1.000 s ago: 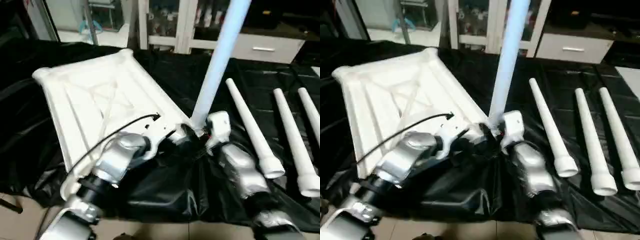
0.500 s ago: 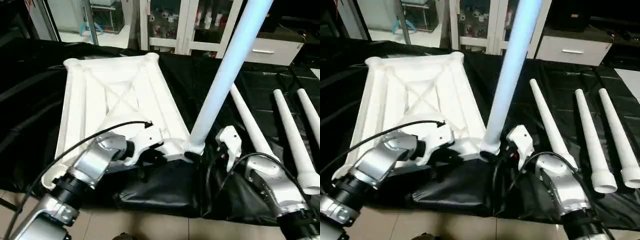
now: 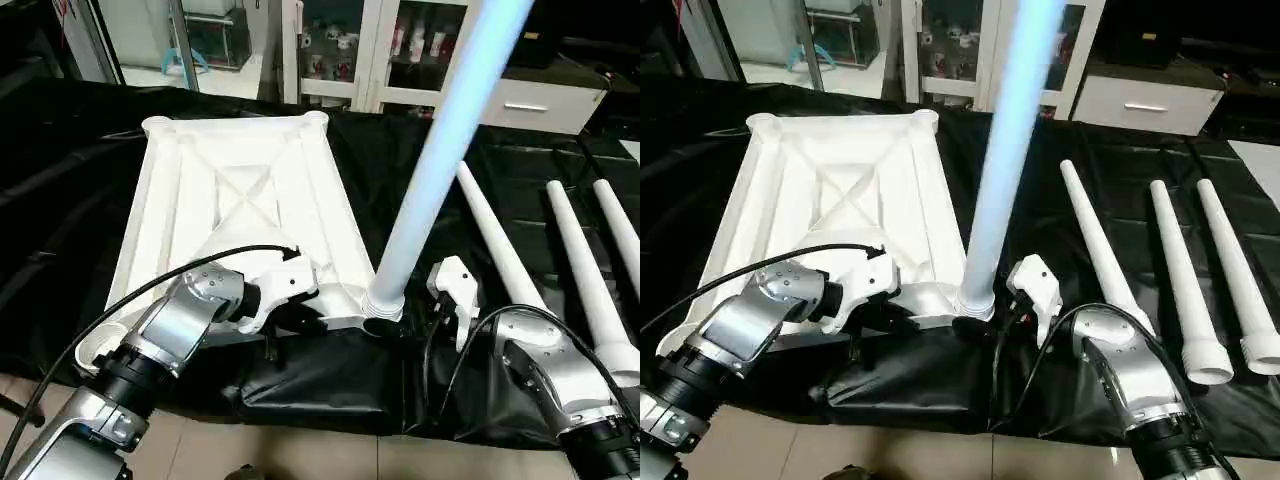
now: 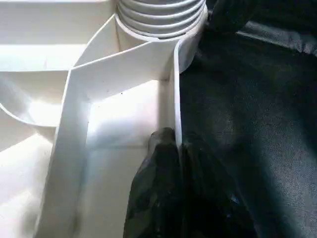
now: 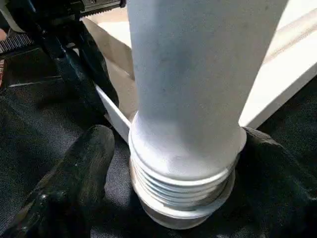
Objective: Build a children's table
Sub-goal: Rotate leg to tighten
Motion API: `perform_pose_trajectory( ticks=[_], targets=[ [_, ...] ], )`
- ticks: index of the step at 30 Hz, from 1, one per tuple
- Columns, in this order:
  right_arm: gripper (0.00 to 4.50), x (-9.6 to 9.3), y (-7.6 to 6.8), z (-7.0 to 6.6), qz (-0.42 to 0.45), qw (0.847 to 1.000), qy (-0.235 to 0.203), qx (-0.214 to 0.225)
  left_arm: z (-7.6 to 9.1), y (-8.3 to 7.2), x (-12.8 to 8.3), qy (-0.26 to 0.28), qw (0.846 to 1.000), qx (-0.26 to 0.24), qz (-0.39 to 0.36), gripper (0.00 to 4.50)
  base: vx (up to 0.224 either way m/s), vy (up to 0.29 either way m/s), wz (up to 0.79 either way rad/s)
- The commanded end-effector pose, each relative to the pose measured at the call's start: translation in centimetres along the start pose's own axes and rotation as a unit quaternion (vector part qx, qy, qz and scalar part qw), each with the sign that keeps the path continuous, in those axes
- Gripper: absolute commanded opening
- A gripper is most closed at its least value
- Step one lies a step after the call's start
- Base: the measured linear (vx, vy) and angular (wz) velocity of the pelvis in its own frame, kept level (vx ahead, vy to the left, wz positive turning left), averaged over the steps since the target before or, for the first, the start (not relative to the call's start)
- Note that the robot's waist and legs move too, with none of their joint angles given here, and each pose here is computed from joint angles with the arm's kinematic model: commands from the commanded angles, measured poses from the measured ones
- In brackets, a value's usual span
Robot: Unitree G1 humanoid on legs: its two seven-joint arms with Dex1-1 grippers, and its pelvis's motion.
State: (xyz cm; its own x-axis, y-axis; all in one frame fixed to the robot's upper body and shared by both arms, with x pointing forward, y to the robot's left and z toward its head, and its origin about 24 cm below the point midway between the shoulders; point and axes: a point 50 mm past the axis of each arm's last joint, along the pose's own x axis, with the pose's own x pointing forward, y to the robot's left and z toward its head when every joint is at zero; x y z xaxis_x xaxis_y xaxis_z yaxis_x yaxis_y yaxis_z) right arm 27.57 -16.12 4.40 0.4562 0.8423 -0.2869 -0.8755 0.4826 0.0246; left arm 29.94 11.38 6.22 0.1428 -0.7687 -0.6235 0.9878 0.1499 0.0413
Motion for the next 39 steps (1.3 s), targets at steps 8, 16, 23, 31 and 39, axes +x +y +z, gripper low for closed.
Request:
perform_pose_trajectory(
  ticks=[8,16,23,31,39],
  targets=[
    [3.20,0.1,-0.2,-0.3,0.006,1.000,-0.007,0.012,0.4,-0.8,0.6,-0.006,0.999,0.017,-0.041,0.00,0.000,0.000,0.00],
    [2.77,0.1,0.1,-0.8,0.008,1.000,-0.005,0.016,0.4,-0.9,0.6,-0.003,0.999,0.018,-0.045,0.00,0.000,0.000,0.00],
    [2.74,0.2,0.0,-1.8,-0.015,0.999,0.002,0.041,0.1,-0.7,0.7,-0.001,0.999,0.012,-0.032,0.00,0.000,0.000,0.00],
    [2.73,2.5,-1.6,-4.5,-0.223,0.965,0.009,0.136,1.1,0.8,2.4,-0.041,0.995,-0.059,0.072,0.00,0.000,0.000,0.00],
    [2.73,7.6,-1.9,-3.5,-0.361,0.908,-0.010,0.210,3.8,2.6,5.6,-0.078,0.958,-0.175,0.214,0.00,0.000,0.000,0.00]
  ],
)
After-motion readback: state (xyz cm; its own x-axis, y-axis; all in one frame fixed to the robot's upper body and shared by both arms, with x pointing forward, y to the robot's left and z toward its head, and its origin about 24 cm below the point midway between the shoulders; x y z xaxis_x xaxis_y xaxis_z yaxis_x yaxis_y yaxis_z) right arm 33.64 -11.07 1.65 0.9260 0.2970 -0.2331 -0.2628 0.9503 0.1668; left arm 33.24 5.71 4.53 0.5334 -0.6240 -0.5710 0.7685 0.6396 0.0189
